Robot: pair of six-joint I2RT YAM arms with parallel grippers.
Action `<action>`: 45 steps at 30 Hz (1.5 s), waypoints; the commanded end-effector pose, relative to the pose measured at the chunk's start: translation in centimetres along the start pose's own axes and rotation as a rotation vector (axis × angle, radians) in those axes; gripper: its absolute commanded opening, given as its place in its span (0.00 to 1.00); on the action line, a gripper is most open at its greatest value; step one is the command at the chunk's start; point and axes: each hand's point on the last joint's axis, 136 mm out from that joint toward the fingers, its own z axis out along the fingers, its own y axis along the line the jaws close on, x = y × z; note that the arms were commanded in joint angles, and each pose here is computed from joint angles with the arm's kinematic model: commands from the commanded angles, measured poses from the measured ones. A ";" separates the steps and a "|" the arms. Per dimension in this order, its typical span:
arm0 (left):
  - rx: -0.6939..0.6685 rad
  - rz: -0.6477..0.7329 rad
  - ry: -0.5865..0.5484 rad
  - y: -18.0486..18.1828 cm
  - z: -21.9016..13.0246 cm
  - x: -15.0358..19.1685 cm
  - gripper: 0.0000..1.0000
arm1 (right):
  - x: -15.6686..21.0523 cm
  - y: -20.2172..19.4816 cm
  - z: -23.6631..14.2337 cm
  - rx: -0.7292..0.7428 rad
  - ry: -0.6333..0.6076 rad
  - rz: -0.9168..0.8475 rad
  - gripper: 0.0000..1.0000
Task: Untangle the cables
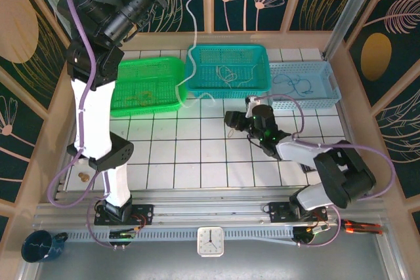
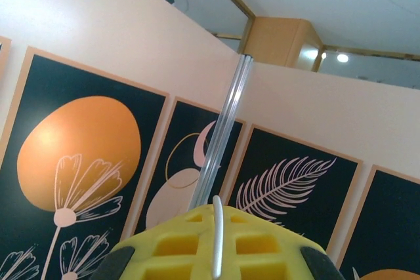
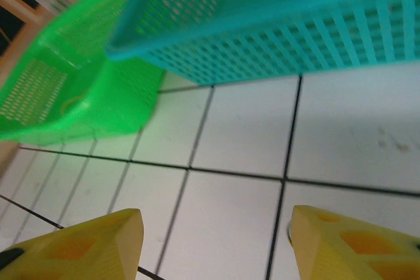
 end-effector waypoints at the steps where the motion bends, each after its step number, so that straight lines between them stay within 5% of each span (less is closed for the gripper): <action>1: -0.003 0.004 0.039 0.9 0.7 1.4 0.00 | -2.3 2.0 -1.1 -0.022 -0.021 -0.067 0.62; 11: 0.001 -0.019 0.067 2.8 3.2 4.1 0.00 | -7.4 3.2 -3.4 0.025 -0.124 -0.113 0.64; 45: -0.145 0.168 0.023 14.1 11.0 13.1 0.00 | -6.9 -2.4 -7.2 0.152 -0.147 -0.010 0.64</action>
